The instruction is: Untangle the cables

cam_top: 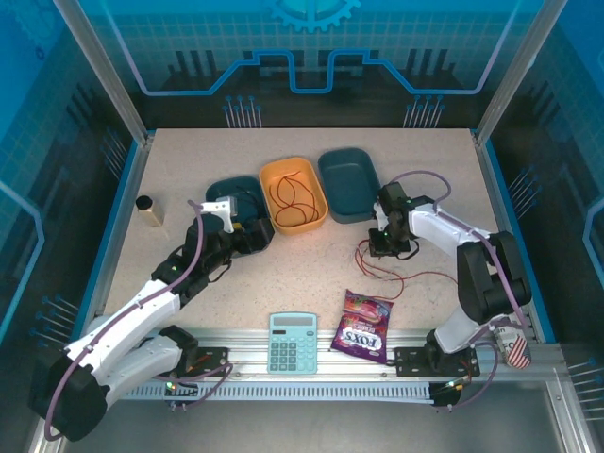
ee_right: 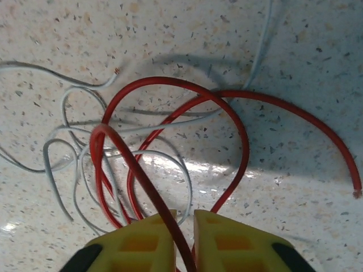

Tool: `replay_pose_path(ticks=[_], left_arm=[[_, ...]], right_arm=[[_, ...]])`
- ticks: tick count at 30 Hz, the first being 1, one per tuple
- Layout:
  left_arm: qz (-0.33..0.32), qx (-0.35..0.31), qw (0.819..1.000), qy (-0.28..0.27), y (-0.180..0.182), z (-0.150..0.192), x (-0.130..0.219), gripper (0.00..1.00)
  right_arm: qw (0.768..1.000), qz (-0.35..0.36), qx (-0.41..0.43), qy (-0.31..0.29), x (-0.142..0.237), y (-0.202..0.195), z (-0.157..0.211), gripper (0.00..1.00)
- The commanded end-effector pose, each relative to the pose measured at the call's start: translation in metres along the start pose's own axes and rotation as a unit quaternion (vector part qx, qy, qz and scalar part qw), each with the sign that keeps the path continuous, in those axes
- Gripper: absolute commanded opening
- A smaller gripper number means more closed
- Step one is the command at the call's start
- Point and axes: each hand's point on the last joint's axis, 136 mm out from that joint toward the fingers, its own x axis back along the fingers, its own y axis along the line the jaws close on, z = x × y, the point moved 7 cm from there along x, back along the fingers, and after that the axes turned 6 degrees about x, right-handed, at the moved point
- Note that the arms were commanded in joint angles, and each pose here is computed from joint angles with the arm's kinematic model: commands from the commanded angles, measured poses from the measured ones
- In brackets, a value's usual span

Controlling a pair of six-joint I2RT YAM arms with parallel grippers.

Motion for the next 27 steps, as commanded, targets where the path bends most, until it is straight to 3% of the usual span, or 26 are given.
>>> replay_pose_path(ticks=[1,8,16,27], left_arm=[[0.011,0.005,1.000,-0.008,-0.004,-0.004,0.002,0.99],[0.011,0.003,1.000,-0.009,-0.003,-0.004,0.003,0.99],[0.017,0.003,1.000,-0.011,-0.004,-0.004,0.003,0.99],[0.017,0.004,1.000,-0.009,-0.004,-0.003,0.003,0.99]], right_arm=[[1.000,0.010,-0.003,-0.025,0.012,-0.002,-0.010,0.11],[0.992,0.055,0.010,-0.111,0.068,-0.001,-0.007,0.08],[0.967,0.096,0.050,-0.229,0.147,0.010,0.008,0.08],[0.933,0.113,0.103,-0.325,0.220,0.032,0.019,0.06]])
